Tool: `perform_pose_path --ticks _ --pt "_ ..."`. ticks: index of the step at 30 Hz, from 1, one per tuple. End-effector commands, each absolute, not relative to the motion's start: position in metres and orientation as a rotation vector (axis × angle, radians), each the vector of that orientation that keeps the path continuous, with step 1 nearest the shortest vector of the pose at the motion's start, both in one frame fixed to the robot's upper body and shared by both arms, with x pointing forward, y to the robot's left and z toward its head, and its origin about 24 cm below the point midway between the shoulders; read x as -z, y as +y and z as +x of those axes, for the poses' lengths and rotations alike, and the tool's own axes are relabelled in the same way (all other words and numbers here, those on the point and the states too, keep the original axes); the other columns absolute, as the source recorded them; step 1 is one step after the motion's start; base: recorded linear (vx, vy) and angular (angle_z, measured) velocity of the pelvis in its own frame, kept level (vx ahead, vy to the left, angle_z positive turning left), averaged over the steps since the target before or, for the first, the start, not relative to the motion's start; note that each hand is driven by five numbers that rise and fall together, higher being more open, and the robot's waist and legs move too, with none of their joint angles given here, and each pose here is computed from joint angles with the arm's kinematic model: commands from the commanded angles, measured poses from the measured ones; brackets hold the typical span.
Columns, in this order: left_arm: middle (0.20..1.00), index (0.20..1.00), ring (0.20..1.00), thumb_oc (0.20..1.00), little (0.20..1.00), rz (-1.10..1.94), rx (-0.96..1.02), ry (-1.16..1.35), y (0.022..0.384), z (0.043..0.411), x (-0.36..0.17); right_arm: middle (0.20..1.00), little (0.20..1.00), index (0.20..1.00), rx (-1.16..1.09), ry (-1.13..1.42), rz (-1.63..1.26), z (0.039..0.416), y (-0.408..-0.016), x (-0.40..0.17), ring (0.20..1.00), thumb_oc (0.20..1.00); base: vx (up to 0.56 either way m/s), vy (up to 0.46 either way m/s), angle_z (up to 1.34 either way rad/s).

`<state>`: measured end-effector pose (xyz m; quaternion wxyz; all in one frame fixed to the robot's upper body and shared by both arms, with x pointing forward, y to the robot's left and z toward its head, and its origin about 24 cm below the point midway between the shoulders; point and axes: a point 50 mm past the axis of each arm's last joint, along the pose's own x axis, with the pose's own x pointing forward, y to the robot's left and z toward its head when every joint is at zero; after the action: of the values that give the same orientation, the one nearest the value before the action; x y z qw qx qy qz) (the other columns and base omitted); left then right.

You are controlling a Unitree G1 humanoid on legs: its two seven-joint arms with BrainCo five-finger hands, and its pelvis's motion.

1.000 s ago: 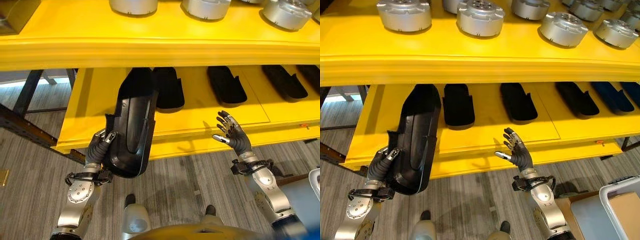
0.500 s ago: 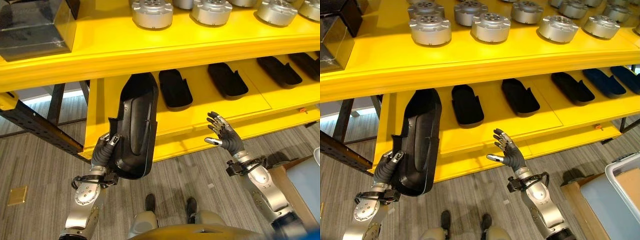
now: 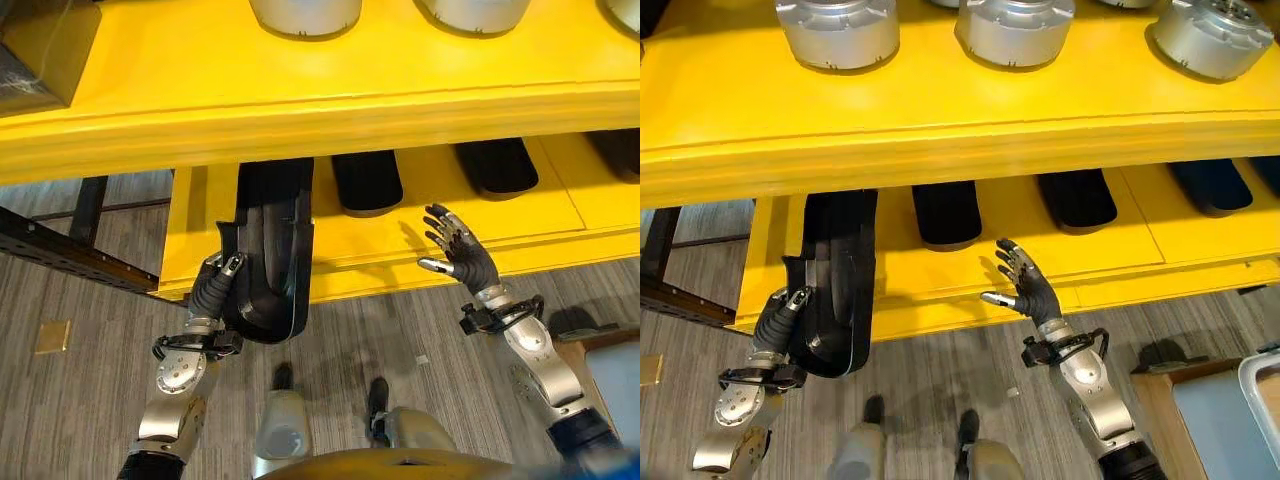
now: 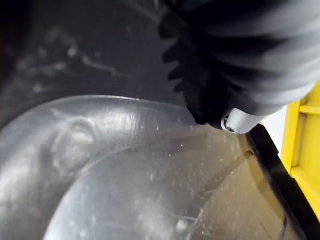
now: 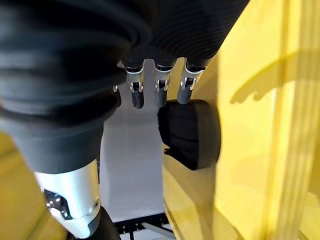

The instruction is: Move parts from the plastic box to the shelf.

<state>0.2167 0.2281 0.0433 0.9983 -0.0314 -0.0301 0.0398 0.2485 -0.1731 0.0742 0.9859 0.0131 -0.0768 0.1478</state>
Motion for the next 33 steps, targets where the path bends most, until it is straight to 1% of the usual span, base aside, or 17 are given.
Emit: perform_pose_path --ticks 1,2,4,11,15,21,24,27,33 --pt "0.200 0.200 0.200 0.200 0.200 -0.173 -0.033 -0.282 0.220 0.230 -0.083 1.000 1.000 1.000 -0.276 -0.236 0.067 0.239 -0.176 -0.084 1.000 1.000 -0.06 0.460 0.08" --pt "0.200 0.200 0.200 0.200 0.200 -0.204 -0.027 -0.300 0.213 0.241 -0.086 1.000 1.000 1.000 -0.245 -0.233 0.096 0.240 -0.178 -0.082 1.000 1.000 -0.05 0.440 0.48" --pt "0.200 0.200 0.200 0.200 0.200 -0.209 -0.040 -0.331 0.212 0.255 -0.094 1.000 1.000 1.000 -0.274 -0.236 0.109 0.243 -0.170 -0.084 1.000 1.000 -0.03 0.292 0.37" --pt "0.200 0.200 0.200 0.200 0.200 -0.227 -0.068 -0.388 0.206 0.280 -0.114 1.000 1.000 1.000 -0.318 -0.239 0.093 0.246 -0.158 -0.087 1.000 1.000 0.00 0.101 -0.16" --pt "0.200 0.200 0.200 0.200 0.200 -0.229 -0.106 -0.480 0.203 0.300 -0.144 1.000 1.000 1.000 -0.354 -0.252 0.098 0.251 -0.149 -0.093 1.000 1.000 -0.04 0.033 -0.08" --pt "0.200 0.200 0.200 0.200 0.200 -0.282 -0.099 -0.550 0.182 0.338 -0.188 1.000 1.000 1.000 -0.438 -0.271 0.105 0.256 -0.129 -0.102 1.000 1.000 -0.07 0.027 -0.17" --pt "0.200 0.200 0.200 0.200 0.200 -0.302 -0.115 -0.564 0.178 0.347 -0.201 1.000 1.000 1.000 -0.474 -0.272 0.108 0.254 -0.123 -0.103 1.000 1.000 -0.09 0.003 -0.16" --pt "0.200 0.200 0.200 0.200 0.200 -0.340 -0.209 -0.580 0.193 0.361 -0.221 1.000 1.000 1.000 -0.526 -0.302 0.136 0.245 -0.121 -0.112 1.000 1.000 -0.09 -0.029 -0.08" --pt "0.200 0.200 0.200 0.200 0.200 -0.329 -0.342 -0.576 0.226 0.368 -0.232 1.000 1.000 1.000 -0.539 -0.346 0.160 0.235 -0.129 -0.122 1.000 1.000 -0.04 -0.027 -0.09"
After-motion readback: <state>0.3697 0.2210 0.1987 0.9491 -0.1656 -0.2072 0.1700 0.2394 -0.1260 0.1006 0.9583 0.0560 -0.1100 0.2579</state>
